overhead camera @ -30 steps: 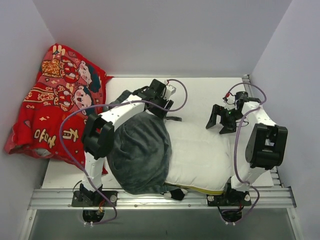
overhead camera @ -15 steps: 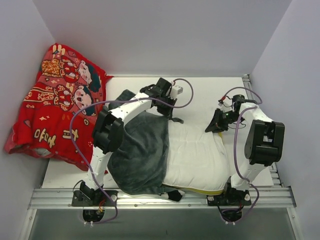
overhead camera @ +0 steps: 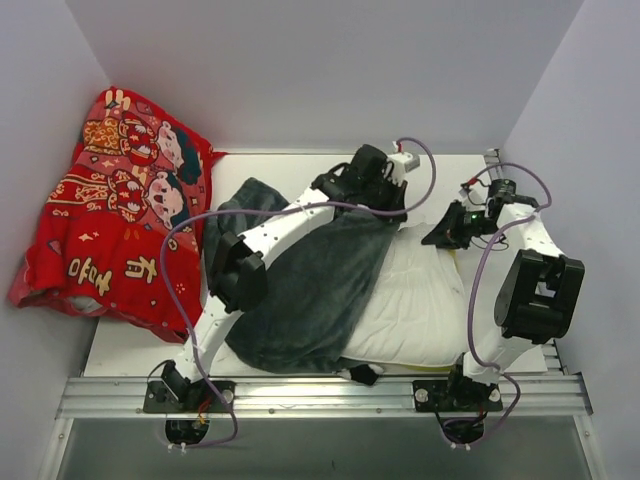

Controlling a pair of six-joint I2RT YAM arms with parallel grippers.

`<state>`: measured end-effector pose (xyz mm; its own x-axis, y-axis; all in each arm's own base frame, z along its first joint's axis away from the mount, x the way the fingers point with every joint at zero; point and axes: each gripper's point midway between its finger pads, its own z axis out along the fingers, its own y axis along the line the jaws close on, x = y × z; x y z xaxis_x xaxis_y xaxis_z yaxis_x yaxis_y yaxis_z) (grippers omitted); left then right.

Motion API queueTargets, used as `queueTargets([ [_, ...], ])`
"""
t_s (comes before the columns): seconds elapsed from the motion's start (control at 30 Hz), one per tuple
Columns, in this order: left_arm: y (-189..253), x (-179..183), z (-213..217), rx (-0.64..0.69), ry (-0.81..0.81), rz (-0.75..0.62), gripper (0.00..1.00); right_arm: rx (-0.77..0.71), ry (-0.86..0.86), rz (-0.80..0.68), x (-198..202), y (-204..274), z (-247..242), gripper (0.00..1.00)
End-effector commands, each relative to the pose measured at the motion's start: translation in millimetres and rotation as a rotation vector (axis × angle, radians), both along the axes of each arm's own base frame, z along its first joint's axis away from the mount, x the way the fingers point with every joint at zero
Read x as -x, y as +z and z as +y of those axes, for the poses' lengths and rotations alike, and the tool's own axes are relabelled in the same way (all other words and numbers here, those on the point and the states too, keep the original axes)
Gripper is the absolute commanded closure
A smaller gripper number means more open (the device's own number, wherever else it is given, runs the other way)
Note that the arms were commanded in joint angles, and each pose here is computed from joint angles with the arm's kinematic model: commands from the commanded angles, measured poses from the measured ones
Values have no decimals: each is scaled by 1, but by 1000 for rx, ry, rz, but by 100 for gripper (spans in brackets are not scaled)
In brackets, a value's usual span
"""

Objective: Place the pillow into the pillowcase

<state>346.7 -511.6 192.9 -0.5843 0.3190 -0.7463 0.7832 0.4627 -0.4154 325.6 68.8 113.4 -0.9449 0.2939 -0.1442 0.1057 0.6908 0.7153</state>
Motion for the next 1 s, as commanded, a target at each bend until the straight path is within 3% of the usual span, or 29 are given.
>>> queueTargets([
  [0.0,31,-80,8,172,5,-151,100,2,-30,-120,-17,34,-7,100],
  [0.07,39,-107,28,203,-3,-179,91,31,-34,-124,-17,27,-9,100],
  [0.1,39,-114,33,205,-11,-190,71,61,-34,-111,-15,19,-10,95],
  [0.13,51,-113,40,209,-34,-206,59,86,-5,-109,-11,16,-5,84],
  [0.17,55,-116,50,192,-53,-248,48,134,38,-134,-7,14,-6,54],
  [0.2,78,-116,65,192,-47,-286,30,170,62,-133,0,12,-6,37],
  [0.27,68,-107,87,127,-63,-274,26,296,143,-224,6,18,-11,18],
  [0.3,104,-96,108,146,-59,-317,25,336,168,-250,9,20,-13,15],
  [0.33,111,-85,119,144,-74,-323,25,372,200,-285,10,23,-14,15],
  [0.37,75,-70,134,85,-104,-267,25,387,246,-338,16,34,-7,15],
  [0.4,115,-51,155,112,-100,-345,25,408,319,-373,23,36,-3,15],
  [0.47,81,-19,181,80,-125,-281,25,436,456,-414,45,38,20,15],
  [0.5,107,1,197,110,-120,-341,24,461,529,-438,53,36,27,15],
  [0.53,105,6,213,107,-91,-332,21,475,577,-447,64,32,33,14],
  [0.67,55,49,263,-46,-11,-197,18,550,788,-449,99,12,62,14],
  [0.7,24,57,286,-170,59,-124,19,542,840,-455,108,9,75,14],
  [0.8,-38,79,328,-376,156,24,26,570,874,-365,121,-11,75,14],
  [0.97,-97,105,323,-436,121,215,31,584,925,-204,135,-47,67,18],
])
